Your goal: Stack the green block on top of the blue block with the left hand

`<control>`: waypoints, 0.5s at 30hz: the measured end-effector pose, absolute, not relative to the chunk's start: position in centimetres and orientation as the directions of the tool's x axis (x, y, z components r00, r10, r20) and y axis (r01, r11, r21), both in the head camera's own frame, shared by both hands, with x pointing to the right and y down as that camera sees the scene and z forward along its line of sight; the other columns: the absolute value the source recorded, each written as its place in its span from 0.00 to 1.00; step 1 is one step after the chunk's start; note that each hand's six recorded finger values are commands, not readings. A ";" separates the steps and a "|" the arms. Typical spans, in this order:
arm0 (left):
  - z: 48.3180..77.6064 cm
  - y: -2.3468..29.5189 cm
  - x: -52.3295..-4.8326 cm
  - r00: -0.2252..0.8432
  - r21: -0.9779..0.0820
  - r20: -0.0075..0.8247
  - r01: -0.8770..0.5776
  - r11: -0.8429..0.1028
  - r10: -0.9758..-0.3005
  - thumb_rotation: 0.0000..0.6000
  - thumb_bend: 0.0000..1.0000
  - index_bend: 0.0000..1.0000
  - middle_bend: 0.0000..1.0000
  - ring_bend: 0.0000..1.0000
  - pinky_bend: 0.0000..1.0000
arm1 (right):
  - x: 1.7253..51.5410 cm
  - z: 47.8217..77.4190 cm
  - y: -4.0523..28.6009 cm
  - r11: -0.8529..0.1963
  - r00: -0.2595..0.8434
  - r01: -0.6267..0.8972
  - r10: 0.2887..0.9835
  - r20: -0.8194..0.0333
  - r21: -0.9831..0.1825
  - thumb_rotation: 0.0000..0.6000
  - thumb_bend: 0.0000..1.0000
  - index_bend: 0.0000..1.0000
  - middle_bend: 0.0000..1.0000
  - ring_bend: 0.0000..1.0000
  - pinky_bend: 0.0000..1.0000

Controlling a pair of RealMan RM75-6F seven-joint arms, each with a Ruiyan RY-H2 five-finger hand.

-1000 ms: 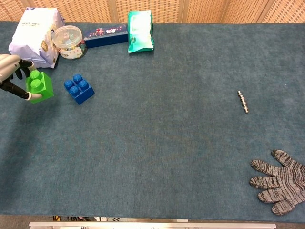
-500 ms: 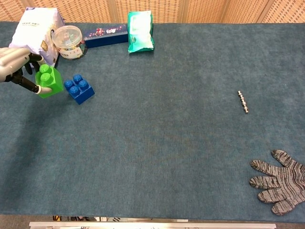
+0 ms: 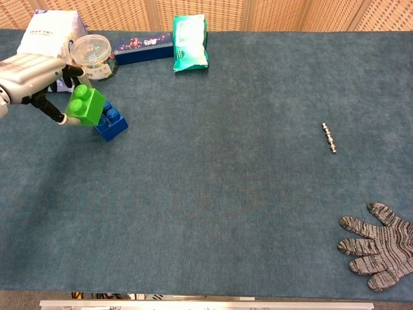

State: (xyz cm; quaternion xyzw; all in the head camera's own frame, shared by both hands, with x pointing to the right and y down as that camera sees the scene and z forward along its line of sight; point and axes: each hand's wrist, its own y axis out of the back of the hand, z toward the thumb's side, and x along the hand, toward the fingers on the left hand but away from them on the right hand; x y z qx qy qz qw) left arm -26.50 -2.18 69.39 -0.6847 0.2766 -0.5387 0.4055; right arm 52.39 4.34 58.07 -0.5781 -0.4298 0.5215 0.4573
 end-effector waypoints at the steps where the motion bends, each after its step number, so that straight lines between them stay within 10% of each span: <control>1: 69.4 -2.3 -26.4 0.282 -0.855 0.510 0.062 -0.515 -0.813 1.00 0.21 0.46 0.39 0.30 0.40 | 52.4 58.1 4.4 -0.213 0.085 0.018 0.974 -0.210 -0.977 1.00 0.22 0.38 0.38 0.27 0.39; 15: 70.1 -4.8 -26.5 0.430 -0.869 0.494 0.223 -0.442 -0.755 1.00 0.22 0.43 0.37 0.27 0.40 | 52.3 57.8 4.7 -0.212 0.072 0.004 0.975 -0.211 -0.977 1.00 0.21 0.38 0.38 0.27 0.39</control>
